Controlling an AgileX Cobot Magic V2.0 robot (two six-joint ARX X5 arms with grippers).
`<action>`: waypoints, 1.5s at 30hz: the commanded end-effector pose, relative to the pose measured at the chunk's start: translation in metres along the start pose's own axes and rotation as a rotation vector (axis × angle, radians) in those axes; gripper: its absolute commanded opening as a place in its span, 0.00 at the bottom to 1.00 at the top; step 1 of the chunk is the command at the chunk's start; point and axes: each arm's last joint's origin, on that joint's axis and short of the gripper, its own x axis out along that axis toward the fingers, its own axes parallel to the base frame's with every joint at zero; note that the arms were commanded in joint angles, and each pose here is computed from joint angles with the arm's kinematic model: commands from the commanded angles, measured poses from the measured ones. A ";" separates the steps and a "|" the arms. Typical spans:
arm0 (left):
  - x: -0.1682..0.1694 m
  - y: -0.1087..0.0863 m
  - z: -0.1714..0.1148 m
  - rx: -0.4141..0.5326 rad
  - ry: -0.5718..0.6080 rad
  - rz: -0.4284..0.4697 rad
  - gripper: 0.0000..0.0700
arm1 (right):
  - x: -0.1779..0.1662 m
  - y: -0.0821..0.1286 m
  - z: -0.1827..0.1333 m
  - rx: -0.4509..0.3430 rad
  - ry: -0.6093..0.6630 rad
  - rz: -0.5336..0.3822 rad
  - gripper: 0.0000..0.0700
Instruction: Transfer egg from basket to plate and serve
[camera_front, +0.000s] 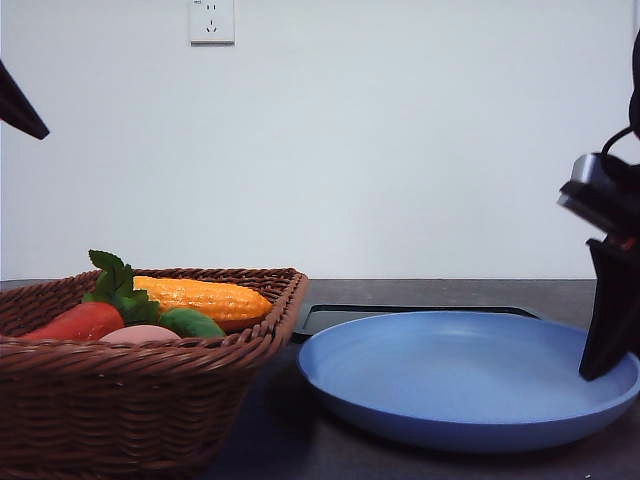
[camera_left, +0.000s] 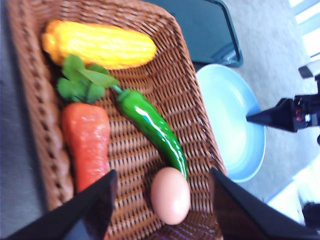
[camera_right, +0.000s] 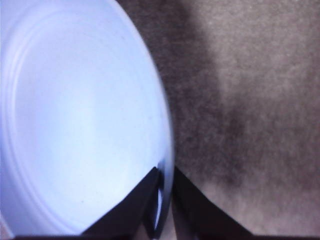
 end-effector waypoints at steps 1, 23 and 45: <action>0.000 -0.005 0.004 0.022 -0.002 -0.022 0.57 | -0.005 0.002 0.001 -0.006 -0.011 -0.004 0.00; 0.059 -0.071 0.006 0.306 0.334 0.159 0.64 | -0.094 0.016 -0.029 -0.018 -0.333 -0.043 0.00; 0.144 -0.064 -0.013 0.372 0.539 0.260 0.63 | -0.104 0.021 -0.034 -0.040 -0.393 -0.033 0.00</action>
